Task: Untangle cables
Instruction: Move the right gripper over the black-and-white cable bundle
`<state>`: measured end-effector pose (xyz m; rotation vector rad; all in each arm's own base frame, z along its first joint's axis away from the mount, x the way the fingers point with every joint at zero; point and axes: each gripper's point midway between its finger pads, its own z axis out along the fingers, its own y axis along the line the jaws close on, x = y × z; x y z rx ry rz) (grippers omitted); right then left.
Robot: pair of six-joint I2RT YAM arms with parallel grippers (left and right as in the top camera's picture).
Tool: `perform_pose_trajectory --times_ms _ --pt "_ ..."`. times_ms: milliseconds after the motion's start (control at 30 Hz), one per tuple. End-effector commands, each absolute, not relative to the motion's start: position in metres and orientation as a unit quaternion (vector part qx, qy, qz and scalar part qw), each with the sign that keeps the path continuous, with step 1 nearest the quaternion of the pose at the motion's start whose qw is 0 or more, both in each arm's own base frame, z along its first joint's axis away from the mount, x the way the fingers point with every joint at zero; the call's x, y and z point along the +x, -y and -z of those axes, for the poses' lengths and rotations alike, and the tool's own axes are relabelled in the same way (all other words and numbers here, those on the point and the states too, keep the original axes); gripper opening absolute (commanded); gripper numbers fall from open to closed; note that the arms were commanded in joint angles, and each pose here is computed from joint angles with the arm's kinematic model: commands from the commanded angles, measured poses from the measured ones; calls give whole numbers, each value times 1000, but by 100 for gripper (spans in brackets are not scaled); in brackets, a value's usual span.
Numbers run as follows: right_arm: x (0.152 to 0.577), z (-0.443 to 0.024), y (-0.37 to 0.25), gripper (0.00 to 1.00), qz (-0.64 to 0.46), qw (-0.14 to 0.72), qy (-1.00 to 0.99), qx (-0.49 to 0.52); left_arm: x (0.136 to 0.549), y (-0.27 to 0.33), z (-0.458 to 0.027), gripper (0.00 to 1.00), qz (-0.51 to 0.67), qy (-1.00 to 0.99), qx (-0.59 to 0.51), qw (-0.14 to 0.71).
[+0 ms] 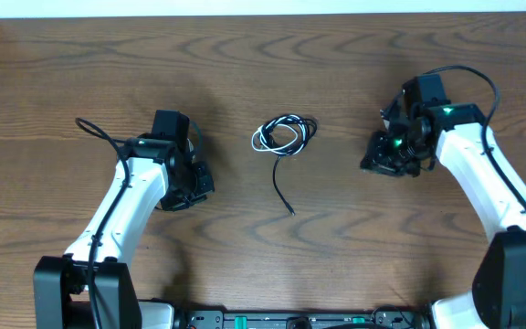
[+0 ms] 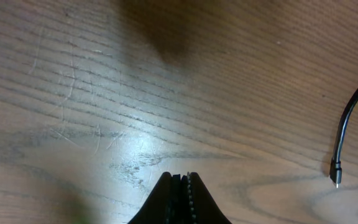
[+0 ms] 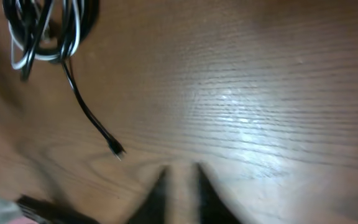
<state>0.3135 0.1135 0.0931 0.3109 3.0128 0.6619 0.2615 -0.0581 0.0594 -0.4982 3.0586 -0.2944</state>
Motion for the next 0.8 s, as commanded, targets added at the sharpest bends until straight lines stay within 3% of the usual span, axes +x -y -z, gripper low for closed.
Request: perform_pose_trajectory --times_ms 0,100,167,233,267,300,467,600,767 --pt "317 -88 -130 1 -231 -8 -960 160 259 56 -57 8 87 -983 -161 12" --pt "320 -80 -141 1 -233 -9 -961 149 260 56 -57 8 87 -983 -161 12" --pt "322 -75 -153 9 -235 -9 -962 141 260 56 -57 8 87 -983 -161 13" --pt "323 -73 -163 30 -237 -8 -962 139 260 56 -57 8 88 -983 -161 13" --pt "327 -73 -175 57 -244 2 -961 131 260 56 -57 7 88 -983 -161 13" --pt "330 -74 -182 64 -250 12 -960 125 260 56 -57 7 88 -983 -161 14" --pt "355 -81 -210 72 -256 83 -956 121 260 56 -57 8 88 -983 -161 14" --pt "375 -82 -211 92 -201 157 -951 172 261 56 -57 7 88 -983 -161 15" --pt "386 -82 -211 91 -142 228 -940 210 261 56 -57 8 88 -983 -161 16"
